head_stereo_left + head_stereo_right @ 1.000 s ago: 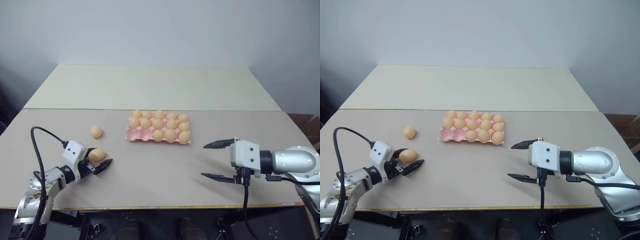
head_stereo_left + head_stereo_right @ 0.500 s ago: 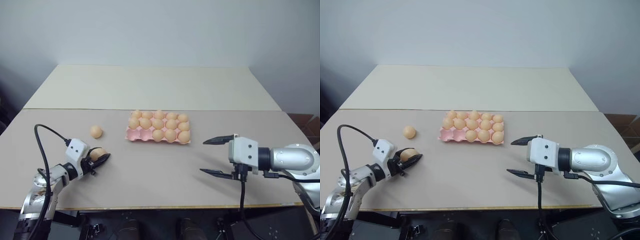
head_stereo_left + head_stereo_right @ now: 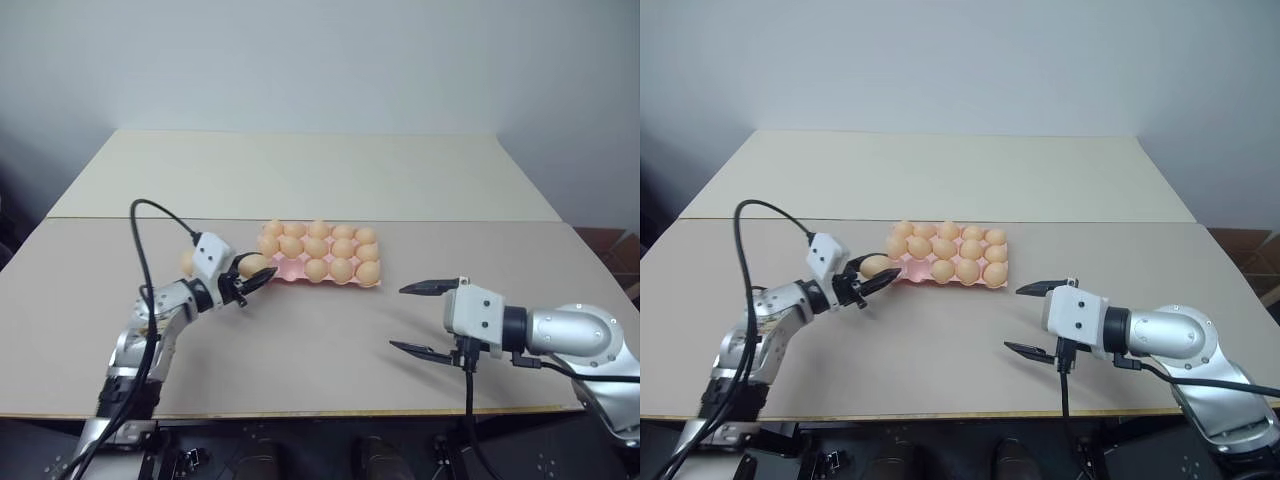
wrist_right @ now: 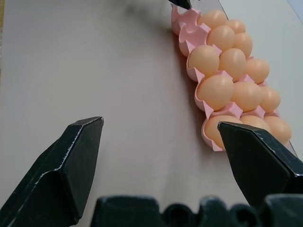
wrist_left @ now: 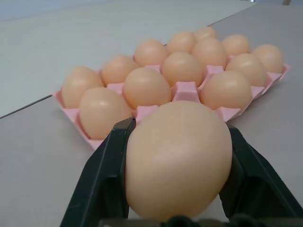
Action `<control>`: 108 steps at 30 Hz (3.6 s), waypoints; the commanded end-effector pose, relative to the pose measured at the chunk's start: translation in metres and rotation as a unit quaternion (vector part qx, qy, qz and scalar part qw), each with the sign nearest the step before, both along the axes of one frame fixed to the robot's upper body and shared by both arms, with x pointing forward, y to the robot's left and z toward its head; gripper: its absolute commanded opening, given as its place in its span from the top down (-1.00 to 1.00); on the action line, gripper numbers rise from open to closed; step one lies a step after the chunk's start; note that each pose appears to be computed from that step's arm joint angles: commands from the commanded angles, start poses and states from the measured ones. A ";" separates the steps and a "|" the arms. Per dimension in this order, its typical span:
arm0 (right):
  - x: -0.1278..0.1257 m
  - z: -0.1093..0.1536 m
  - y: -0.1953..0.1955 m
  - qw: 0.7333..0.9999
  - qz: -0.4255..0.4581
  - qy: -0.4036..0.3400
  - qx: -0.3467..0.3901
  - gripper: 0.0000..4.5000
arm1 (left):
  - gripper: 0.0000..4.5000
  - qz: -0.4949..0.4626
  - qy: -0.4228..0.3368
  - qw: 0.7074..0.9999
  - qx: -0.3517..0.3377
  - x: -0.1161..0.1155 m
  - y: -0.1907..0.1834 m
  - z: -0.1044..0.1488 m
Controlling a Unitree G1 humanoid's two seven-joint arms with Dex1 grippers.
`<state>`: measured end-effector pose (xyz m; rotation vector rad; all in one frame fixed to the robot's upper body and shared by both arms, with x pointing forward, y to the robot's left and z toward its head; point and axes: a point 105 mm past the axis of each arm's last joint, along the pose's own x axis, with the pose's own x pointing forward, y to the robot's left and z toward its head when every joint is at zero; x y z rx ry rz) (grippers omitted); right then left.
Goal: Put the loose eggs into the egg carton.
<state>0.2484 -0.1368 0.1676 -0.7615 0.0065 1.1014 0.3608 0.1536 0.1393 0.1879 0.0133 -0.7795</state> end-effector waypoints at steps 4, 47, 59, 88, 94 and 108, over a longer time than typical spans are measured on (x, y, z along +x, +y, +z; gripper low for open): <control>-0.004 0.008 0.001 0.999 -0.023 -0.032 0.003 -1.00 | 0.11 -0.029 -0.038 0.999 -0.017 0.016 -0.024 0.019; 0.011 -0.003 0.011 0.999 0.032 -0.019 -0.004 -1.00 | -0.99 0.311 0.069 0.948 0.008 -0.121 0.122 0.028; 0.015 -0.004 0.011 0.999 0.033 -0.028 -0.011 -1.00 | -0.99 0.322 0.052 0.945 0.004 -0.109 0.122 0.037; 0.008 -0.005 0.004 0.999 -0.005 -0.028 -0.017 -1.00 | -0.99 0.366 0.017 0.928 -0.067 0.027 0.116 0.008; 0.007 -0.005 0.003 0.999 -0.012 -0.027 -0.015 -1.00 | -0.99 0.372 0.052 0.925 -0.063 0.032 0.118 -0.012; 0.012 -0.004 -0.002 0.999 -0.025 -0.034 -0.019 -1.00 | 0.03 0.343 0.022 0.937 -0.059 0.041 0.106 -0.007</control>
